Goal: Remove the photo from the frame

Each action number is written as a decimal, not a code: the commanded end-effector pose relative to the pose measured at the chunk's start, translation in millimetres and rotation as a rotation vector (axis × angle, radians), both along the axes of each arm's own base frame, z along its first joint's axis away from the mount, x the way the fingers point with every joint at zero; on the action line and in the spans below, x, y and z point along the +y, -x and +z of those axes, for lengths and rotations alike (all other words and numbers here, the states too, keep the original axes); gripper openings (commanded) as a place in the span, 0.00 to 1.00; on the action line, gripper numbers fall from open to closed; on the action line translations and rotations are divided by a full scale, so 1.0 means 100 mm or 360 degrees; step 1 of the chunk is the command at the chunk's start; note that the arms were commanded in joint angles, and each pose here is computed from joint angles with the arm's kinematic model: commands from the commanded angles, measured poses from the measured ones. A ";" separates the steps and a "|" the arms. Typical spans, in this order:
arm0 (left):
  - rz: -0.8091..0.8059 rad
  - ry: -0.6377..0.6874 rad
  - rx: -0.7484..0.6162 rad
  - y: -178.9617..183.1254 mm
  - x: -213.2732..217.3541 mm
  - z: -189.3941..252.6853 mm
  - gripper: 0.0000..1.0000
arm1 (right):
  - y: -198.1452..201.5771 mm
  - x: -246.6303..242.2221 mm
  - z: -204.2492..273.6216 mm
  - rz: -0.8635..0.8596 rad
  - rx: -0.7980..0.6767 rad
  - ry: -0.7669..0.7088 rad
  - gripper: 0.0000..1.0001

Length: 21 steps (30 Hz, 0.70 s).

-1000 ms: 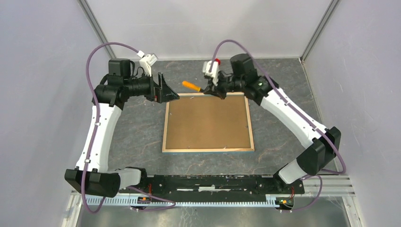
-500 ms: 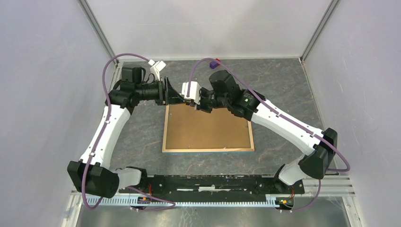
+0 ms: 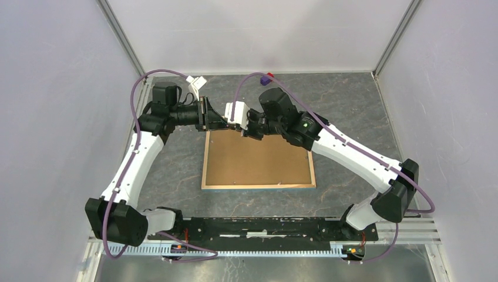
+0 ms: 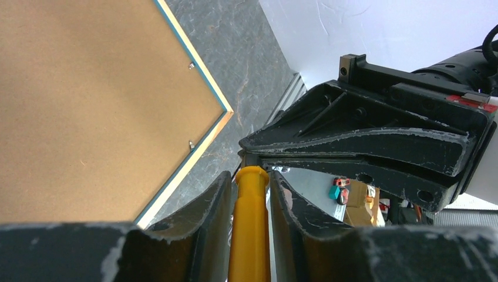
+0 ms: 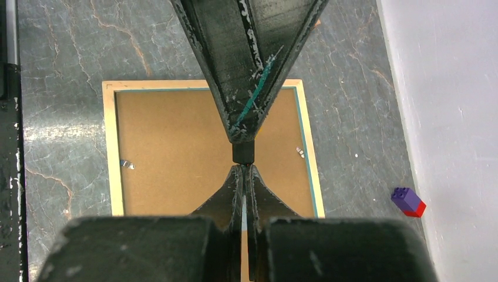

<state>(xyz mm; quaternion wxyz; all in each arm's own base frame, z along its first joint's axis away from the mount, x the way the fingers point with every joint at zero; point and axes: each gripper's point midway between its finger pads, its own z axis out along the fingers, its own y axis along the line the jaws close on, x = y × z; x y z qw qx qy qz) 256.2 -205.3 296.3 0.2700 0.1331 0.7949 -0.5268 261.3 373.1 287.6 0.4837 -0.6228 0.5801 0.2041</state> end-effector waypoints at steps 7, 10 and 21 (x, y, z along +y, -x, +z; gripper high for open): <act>-0.0040 0.0114 -0.0047 0.08 -0.05 0.20 0.11 | 0.08 0.06 0.22 0.0062 -0.0067 -0.0102 0.00; -0.0010 0.0061 -0.0087 0.07 -0.01 0.17 0.02 | 0.06 0.00 0.20 0.0035 -0.0046 -0.0098 0.33; 0.0171 -0.0859 -0.0491 -0.29 0.65 -0.40 0.02 | 0.17 -0.66 -0.84 0.0020 0.0050 0.0215 0.76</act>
